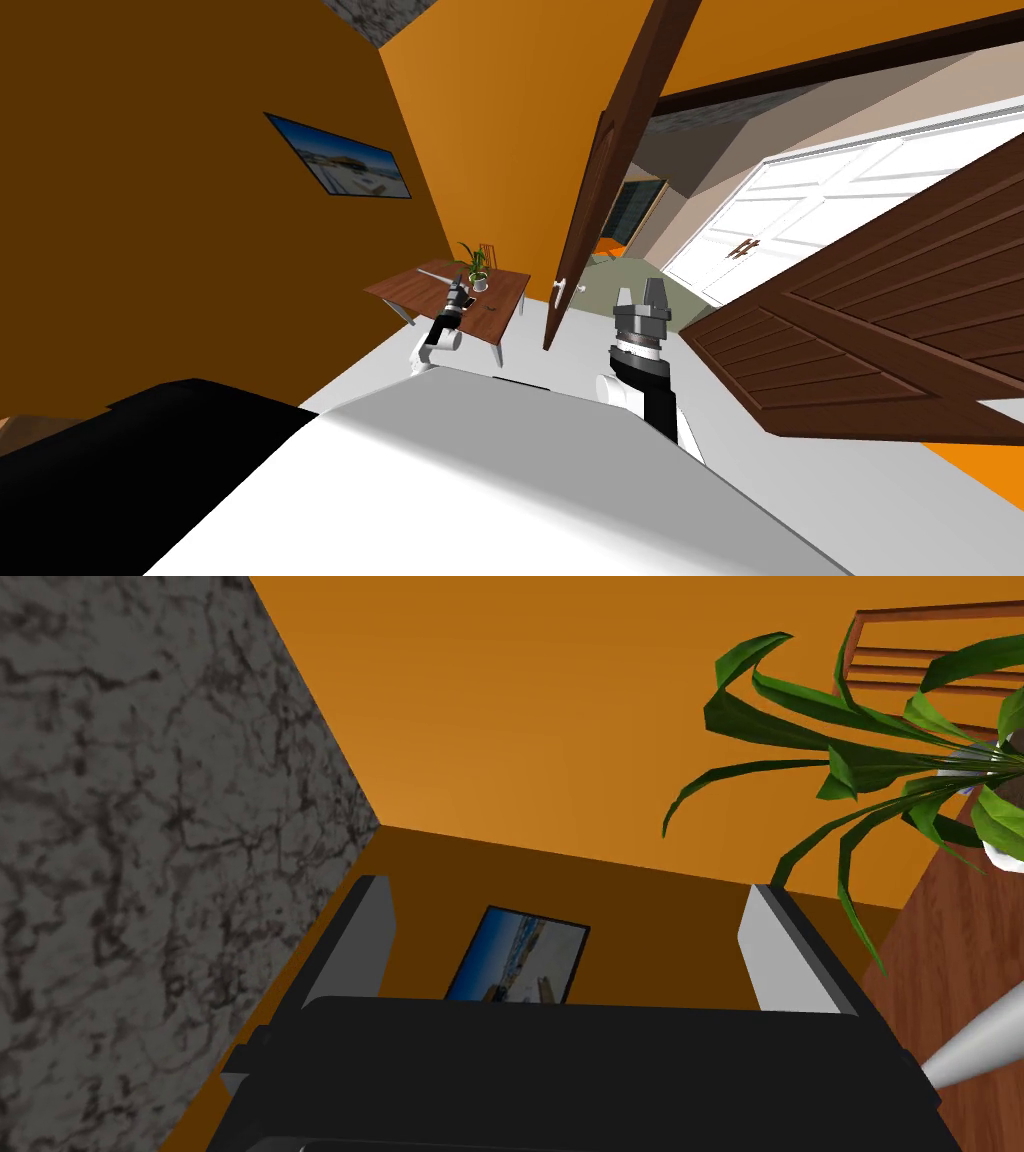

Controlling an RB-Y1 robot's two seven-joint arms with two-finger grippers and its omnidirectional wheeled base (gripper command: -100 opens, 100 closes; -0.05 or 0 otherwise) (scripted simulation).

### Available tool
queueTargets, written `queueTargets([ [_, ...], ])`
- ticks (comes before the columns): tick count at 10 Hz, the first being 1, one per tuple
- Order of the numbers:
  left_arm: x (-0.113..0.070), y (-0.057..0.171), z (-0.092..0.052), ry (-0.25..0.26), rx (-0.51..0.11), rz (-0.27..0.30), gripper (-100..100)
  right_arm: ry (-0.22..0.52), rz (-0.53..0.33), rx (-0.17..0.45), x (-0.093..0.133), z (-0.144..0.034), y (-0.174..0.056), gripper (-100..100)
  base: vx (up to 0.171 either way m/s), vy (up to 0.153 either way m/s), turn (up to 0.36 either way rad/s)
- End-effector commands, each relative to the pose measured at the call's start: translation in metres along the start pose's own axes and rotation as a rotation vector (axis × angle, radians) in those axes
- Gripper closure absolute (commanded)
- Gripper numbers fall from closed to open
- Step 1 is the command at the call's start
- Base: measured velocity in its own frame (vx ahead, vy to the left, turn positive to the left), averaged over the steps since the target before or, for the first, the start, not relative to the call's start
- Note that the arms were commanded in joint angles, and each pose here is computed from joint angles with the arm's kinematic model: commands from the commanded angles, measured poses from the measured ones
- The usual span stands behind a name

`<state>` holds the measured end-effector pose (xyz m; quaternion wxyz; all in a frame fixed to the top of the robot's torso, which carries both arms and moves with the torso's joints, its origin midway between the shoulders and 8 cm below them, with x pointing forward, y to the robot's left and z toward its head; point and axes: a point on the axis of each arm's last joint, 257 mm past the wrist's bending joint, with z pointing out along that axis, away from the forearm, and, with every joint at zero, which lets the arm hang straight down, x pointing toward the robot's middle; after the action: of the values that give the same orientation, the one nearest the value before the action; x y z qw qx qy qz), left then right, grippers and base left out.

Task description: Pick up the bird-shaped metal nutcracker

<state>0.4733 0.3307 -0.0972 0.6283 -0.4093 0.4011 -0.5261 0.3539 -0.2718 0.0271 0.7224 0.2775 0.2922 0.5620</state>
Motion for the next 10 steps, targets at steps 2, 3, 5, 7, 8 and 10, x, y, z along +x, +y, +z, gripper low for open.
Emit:
queueTargets([
  [2, -0.003, 0.027, 0.011, -0.006, -0.081, 0.023, -100, 0.000, 0.000, 0.000, 0.000, 0.000, 0.000, 0, 0.026, -0.094, 0.032],
  [3, -0.003, 0.034, 0.011, -0.006, -0.107, 0.022, -100, 0.000, 0.000, 0.000, 0.000, 0.000, 0.000, 0, 0.016, -0.090, 0.018],
  [5, -0.007, 0.056, 0.017, -0.010, -0.169, 0.038, -100, 0.000, 0.000, 0.000, 0.000, 0.000, 0.000, 0, 0.009, -0.107, 0.025],
  [7, -0.011, 0.079, 0.022, -0.013, -0.238, 0.053, -100, 0.000, 0.000, 0.000, 0.000, 0.000, 0.000, 0, 0.026, -0.097, 0.026],
  [8, -0.011, 0.079, 0.022, -0.013, -0.242, 0.053, -100, 0.000, 0.000, 0.000, 0.000, 0.000, 0.000, 0, 0.008, -0.036, 0.001],
  [10, -0.015, 0.102, 0.025, -0.016, -0.310, 0.069, -100, 0.000, 0.000, 0.000, 0.000, 0.000, 0.000, 0, 0.014, -0.076, 0.023],
])
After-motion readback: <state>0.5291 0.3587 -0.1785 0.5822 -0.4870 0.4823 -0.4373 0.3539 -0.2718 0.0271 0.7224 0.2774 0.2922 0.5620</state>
